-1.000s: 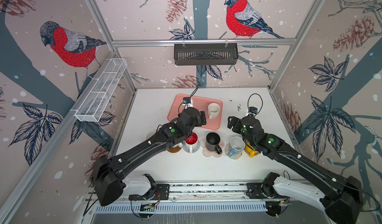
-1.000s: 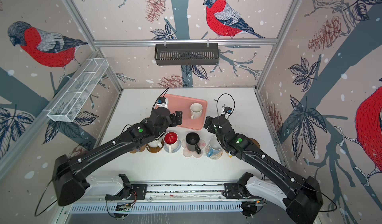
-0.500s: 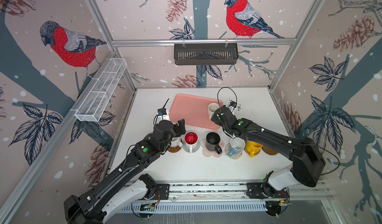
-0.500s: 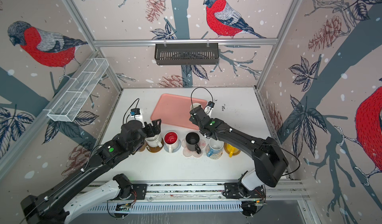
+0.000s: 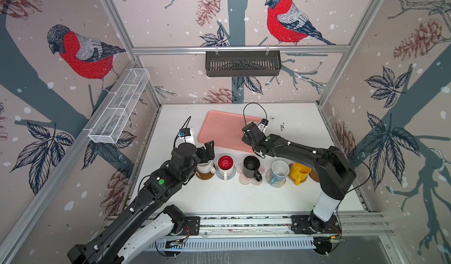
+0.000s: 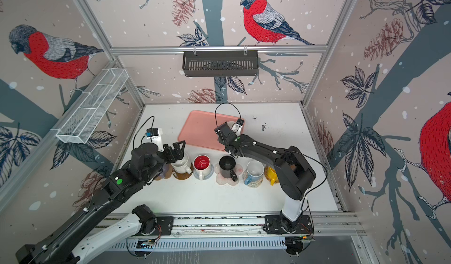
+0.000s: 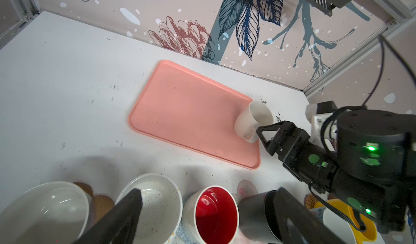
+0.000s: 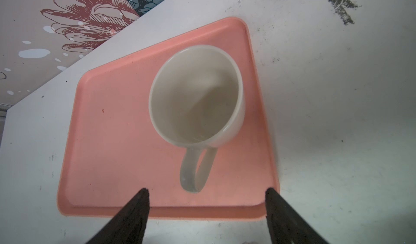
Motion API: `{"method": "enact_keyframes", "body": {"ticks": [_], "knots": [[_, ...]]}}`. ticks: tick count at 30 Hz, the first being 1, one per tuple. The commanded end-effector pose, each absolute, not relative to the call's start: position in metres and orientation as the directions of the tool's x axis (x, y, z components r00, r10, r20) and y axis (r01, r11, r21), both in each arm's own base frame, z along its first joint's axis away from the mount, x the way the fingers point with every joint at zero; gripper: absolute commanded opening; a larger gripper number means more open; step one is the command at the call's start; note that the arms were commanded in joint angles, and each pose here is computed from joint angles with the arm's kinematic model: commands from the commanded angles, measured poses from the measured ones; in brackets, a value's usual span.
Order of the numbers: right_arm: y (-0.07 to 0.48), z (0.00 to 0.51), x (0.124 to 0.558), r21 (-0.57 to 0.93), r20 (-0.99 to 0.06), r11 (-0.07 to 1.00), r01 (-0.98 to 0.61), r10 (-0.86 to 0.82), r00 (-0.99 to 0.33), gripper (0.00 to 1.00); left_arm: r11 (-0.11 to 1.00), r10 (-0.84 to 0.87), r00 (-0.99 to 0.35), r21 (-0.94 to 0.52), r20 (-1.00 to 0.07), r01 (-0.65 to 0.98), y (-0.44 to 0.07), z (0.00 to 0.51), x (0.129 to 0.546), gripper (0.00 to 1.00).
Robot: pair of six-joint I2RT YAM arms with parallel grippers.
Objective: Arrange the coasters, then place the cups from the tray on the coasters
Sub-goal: 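Withdraw the left gripper while the right gripper reaches down to the white mug, then close the right gripper on the white mug's handle and lift it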
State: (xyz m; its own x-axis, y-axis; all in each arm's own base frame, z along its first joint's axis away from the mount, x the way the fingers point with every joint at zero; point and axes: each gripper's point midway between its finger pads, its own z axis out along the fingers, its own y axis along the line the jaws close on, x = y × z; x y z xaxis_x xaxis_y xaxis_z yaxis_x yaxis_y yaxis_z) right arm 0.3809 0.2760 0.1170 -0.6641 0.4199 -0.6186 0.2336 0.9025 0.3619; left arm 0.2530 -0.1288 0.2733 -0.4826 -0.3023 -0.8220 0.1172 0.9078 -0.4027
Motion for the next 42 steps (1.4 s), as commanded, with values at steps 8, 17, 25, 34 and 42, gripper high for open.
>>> {"method": "enact_keyframes", "body": {"ticks": [8, 17, 25, 34, 42], "knots": [[0.277, 0.097, 0.388, 0.275, -0.627, 0.926, 0.258, 0.377, -0.682, 0.72, 0.934, -0.261, -0.420, -0.337, -0.869, 0.118, -0.104, 0.284, 0.237, 0.95], [0.256, 0.086, 0.379, 0.174, -0.643, 0.943, 0.283, 0.326, -0.693, 0.63, 0.937, -0.241, -0.435, -0.324, -0.868, 0.127, -0.105, 0.272, 0.237, 0.96], [0.249, 0.087, 0.374, 0.115, -0.659, 0.966, 0.232, 0.249, -0.710, 0.52, 0.927, -0.258, -0.456, -0.351, -0.852, 0.130, -0.105, 0.266, 0.243, 0.96], [0.261, 0.090, 0.381, 0.098, -0.664, 0.984, 0.147, 0.175, -0.727, 0.49, 0.932, -0.249, -0.472, -0.341, -0.846, 0.120, -0.105, 0.259, 0.245, 0.96], [0.265, 0.082, 0.386, 0.086, -0.649, 0.988, 0.126, 0.152, -0.746, 0.41, 0.936, -0.247, -0.474, -0.334, -0.845, 0.108, -0.103, 0.255, 0.247, 0.96]]}}
